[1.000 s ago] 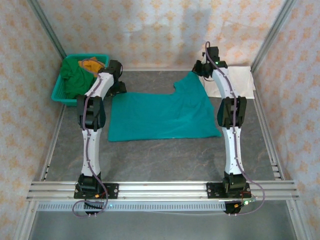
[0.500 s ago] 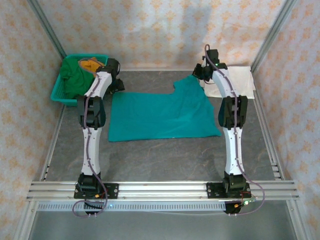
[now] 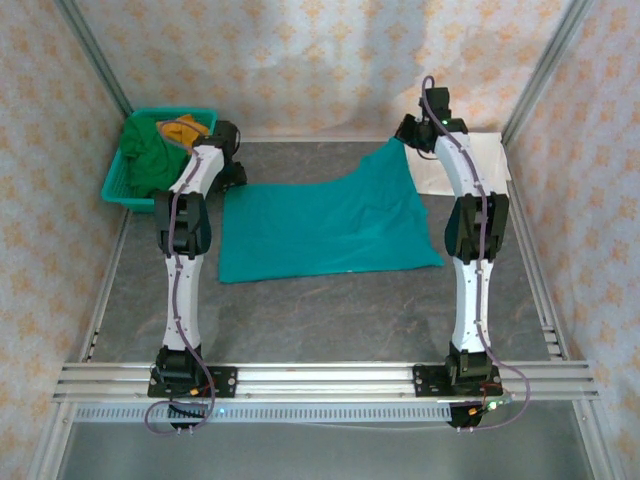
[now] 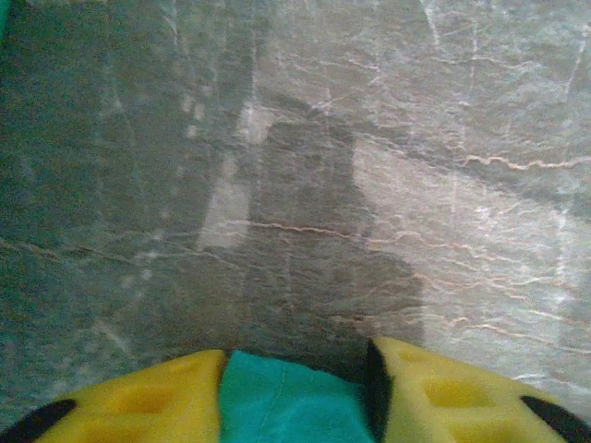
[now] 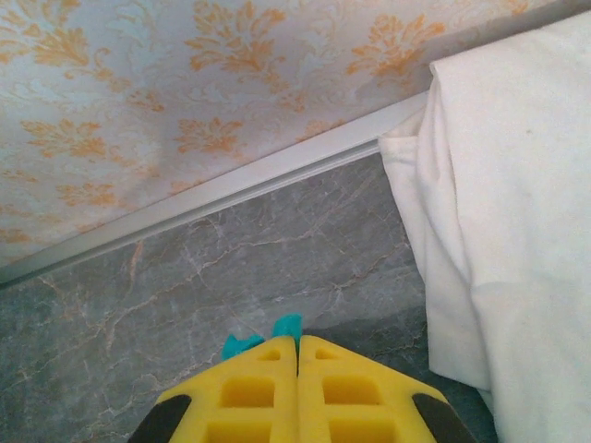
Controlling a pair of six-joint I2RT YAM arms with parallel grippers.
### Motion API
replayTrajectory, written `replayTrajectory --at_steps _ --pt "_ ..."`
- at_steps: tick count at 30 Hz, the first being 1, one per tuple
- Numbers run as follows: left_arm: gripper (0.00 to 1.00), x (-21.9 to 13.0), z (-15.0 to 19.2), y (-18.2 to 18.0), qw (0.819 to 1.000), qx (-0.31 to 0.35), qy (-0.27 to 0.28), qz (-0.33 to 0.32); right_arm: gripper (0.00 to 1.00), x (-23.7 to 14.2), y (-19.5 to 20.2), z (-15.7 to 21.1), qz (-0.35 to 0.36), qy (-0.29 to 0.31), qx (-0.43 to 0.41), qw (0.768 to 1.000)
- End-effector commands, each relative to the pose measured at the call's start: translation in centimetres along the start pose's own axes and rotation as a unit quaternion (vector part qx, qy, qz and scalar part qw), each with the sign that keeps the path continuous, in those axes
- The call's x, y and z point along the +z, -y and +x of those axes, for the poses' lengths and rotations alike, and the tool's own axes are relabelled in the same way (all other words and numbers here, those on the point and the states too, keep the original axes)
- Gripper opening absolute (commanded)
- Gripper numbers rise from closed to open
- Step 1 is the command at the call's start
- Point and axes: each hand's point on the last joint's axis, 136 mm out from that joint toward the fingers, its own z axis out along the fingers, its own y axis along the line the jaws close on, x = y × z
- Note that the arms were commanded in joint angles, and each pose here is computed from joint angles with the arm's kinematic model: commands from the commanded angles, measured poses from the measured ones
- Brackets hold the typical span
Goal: Fold and stack the t-shirts
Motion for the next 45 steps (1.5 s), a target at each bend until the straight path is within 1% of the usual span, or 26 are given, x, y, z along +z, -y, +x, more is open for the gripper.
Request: replayTrajectory --at_steps 1,2,5,6,10,12,14,16,19,23,26,32,35,39,41,45 --pt "0.34 1.1 0.8 0.4 1.0 -0.002 -0.018 0.016 0.0 -1.6 -0.5 -1.2 -0.005 0.021 0.003 1.0" --pt "0.33 1.1 0.8 0.4 1.0 -0.002 -0.018 0.016 0.0 -1.6 -0.5 -1.2 -0.006 0.022 0.003 1.0" --pt "0.23 0.9 0.6 0.4 1.0 0.0 -0.014 0.015 0.0 -1.7 -0.2 -1.1 0.006 0.022 0.003 1.0" --pt "0.18 0.8 0.5 0.5 1.0 0.001 -0.013 0.015 0.0 -1.9 0.0 -1.2 0.011 0.025 0.003 1.0" --pt "0.06 0.1 0.1 0.5 1.0 0.009 -0.004 0.008 0.0 -2.4 0.5 -1.4 0.023 0.037 0.004 0.999" --pt "0.04 -0.3 0.1 0.5 1.0 0.014 -0.001 0.003 0.0 -2.5 0.4 -1.4 0.019 0.039 0.006 0.999" --pt "0.03 -0.8 -0.2 0.5 1.0 0.018 0.006 -0.001 0.0 -2.5 0.4 -1.1 0.016 0.038 0.005 0.999" --pt "0.01 -1.3 -0.4 0.4 1.0 0.022 0.012 -0.007 0.0 -2.6 0.0 -1.0 0.001 0.04 0.001 0.999" --pt "0.0 -2.6 -0.6 0.4 0.999 0.038 0.026 -0.026 0.0 -3.3 -1.0 -0.7 -0.031 0.048 -0.007 0.998" --pt "0.0 -4.5 -0.9 0.5 0.996 0.059 0.053 -0.039 0.0 -5.0 -1.6 -0.6 -0.052 0.07 -0.018 0.996" --pt "0.0 -5.7 -0.6 0.2 0.995 0.06 0.072 -0.041 0.0 -6.1 -1.9 -0.3 -0.065 0.083 -0.026 0.994" --pt "0.0 -7.6 0.4 -0.9 0.993 0.05 0.101 -0.043 0.0 -7.1 -1.3 1.2 -0.069 0.092 -0.028 0.993" --pt "0.0 -8.7 0.6 -1.5 0.991 0.046 0.117 -0.049 0.0 -7.9 -1.3 1.4 -0.081 0.106 -0.031 0.991" --pt "0.0 -10.0 1.0 -2.0 0.988 0.042 0.138 -0.048 0.0 -8.3 -0.5 1.9 -0.078 0.109 -0.027 0.991" --pt "0.0 -10.4 1.4 -2.2 0.988 0.043 0.141 -0.05 0.0 -8.5 0.0 2.4 -0.077 0.11 -0.024 0.991" --pt "0.0 -9.9 2.9 -2.6 0.988 0.046 0.139 -0.05 0.0 -8.3 0.7 3.5 -0.075 0.103 -0.024 0.992"
